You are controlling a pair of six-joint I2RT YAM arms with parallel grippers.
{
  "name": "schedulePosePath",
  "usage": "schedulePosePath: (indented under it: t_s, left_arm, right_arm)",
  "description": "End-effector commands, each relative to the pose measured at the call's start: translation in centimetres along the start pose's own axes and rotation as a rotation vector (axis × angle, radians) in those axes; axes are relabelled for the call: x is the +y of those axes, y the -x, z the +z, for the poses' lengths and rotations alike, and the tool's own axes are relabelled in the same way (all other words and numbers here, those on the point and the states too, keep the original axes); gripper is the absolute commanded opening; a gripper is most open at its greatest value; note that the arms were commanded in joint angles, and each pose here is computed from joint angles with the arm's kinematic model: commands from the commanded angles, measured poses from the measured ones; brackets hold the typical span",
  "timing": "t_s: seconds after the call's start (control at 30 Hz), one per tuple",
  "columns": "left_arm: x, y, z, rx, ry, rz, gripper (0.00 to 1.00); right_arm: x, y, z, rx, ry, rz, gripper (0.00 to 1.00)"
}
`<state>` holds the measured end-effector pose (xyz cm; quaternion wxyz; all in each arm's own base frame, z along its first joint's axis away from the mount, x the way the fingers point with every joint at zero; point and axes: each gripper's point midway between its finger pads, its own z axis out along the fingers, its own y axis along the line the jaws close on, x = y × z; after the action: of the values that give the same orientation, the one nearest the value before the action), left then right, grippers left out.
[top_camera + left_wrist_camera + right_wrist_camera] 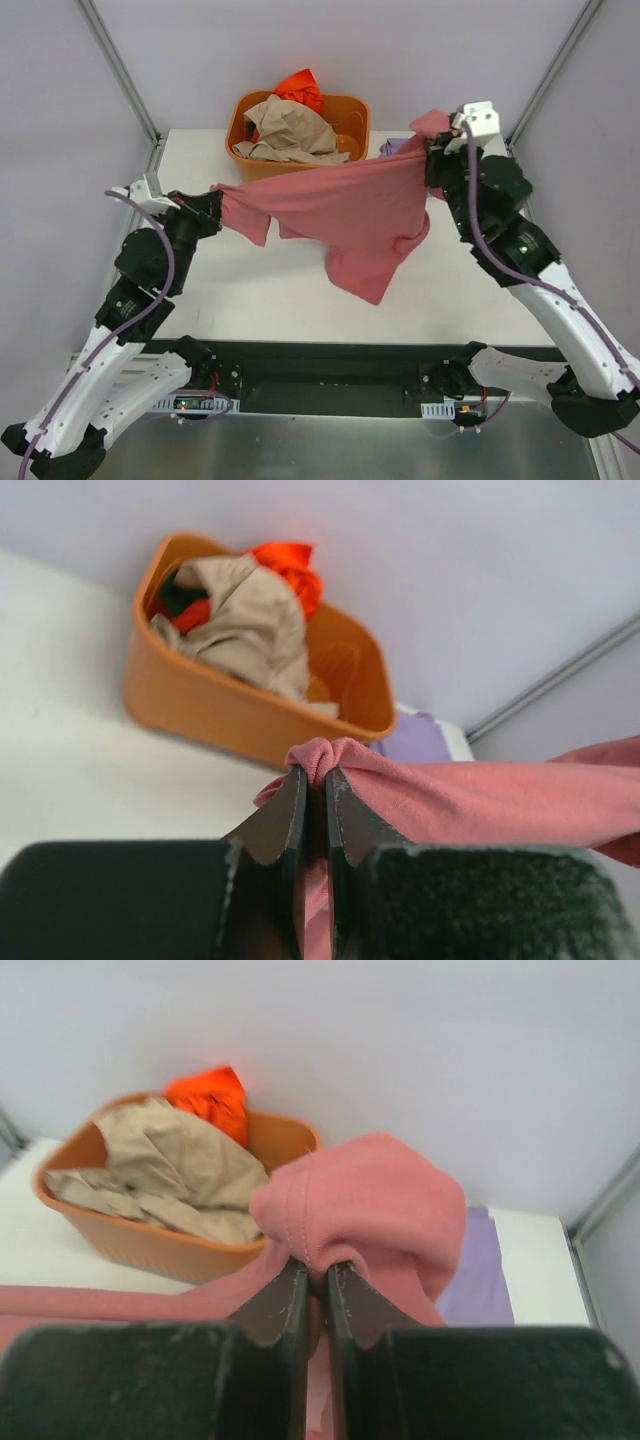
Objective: Fold and stack the t-shirts
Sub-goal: Flatten out the tshirt
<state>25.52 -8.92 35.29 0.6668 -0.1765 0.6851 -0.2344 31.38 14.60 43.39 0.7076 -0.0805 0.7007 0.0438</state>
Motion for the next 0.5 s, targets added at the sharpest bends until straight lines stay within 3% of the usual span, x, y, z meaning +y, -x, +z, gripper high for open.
schedulePosePath:
  t_s: [0.0,0.17,0.3,0.47]
  left_arm:
    - [-5.0,8.4,-2.8,-0.195,-0.210,0.077,0.00]
    - [-10.0,12.9,-6.2,-0.255,-0.430,0.146,0.00]
    - [-11.9,14.8,-8.6,-0.294,-0.541,0.196,0.00]
    - [-11.5,12.4,-7.4,-0.241,-0.543,0.254,0.00]
  right_arm:
    - [-2.7,10.4,-5.7,-0.236,0.071,0.046,0.01]
    - [-2.2,16.2,-10.9,-0.352,0.257,0.078,0.01]
    - [-1.7,18.1,-14.2,-0.394,0.373,0.091,0.01]
    - [-5.0,17.0,-12.5,-0.341,0.158,0.097,0.01]
